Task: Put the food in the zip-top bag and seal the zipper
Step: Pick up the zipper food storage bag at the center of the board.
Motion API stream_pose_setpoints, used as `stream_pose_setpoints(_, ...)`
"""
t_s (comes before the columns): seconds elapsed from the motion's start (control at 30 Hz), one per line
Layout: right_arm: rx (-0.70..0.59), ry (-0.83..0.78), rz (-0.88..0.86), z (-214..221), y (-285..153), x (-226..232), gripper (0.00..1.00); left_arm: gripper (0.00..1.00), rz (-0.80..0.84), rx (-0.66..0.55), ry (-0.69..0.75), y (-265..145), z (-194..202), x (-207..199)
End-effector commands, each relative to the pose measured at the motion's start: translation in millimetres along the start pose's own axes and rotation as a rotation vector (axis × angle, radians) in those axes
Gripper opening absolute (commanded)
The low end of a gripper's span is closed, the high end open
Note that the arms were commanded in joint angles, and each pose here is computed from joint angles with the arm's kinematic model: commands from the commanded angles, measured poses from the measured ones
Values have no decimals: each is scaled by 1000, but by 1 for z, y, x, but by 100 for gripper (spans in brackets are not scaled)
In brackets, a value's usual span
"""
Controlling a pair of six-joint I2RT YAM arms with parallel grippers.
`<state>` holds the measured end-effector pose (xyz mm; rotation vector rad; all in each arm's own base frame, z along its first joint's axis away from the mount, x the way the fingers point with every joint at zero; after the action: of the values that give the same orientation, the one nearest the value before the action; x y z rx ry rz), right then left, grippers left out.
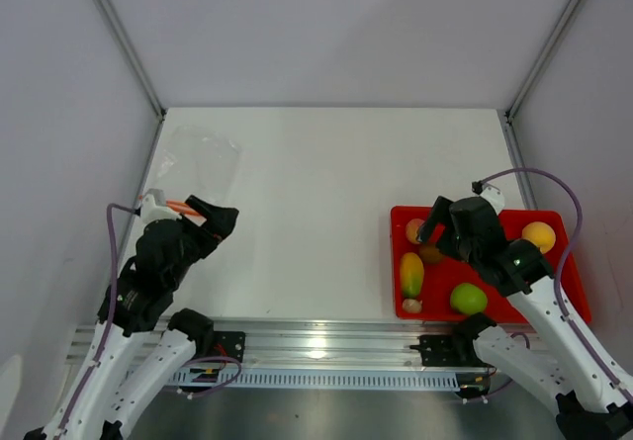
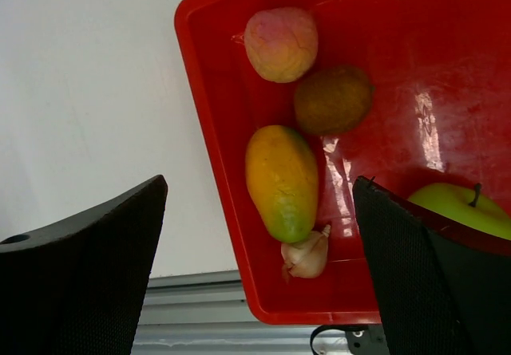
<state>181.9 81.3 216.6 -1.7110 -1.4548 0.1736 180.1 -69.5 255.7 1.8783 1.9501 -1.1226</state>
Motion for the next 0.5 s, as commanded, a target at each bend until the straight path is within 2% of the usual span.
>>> stream_pose_setpoints(0.0, -36, -28, 15, -11, -10, -3, 99, 99, 23, 20, 26, -8, 6, 4)
stream_pose_setpoints(0.13, -60, -9, -44, -13, -15, 1, 99, 99, 157, -14, 107, -13, 4, -8)
stream_pose_setpoints(0.23, -75, 2, -127, -15, -20, 7, 99, 100, 176, -55, 109, -16, -5, -13)
stream_pose_setpoints(0.37, -49, -2, -187, -13, -19, 15, 99, 99, 165, -87, 91, -12, -11, -14)
stream_pose_setpoints(0.47, 7, -35, -180, -9, -13, 21, 99, 100, 65, -115, 82, 0, -15, -3)
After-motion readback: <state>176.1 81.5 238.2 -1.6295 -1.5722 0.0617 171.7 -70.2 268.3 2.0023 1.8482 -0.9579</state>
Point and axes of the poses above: each gripper's point midway between its finger pads, its own y axis out along the fingers, its own x axis along the line the jaws close on, z = x × y, the point moved 3 cm from there along -y, back along the fingers, and after that the axes turned 6 degrees about y, right-handed, at the moved point
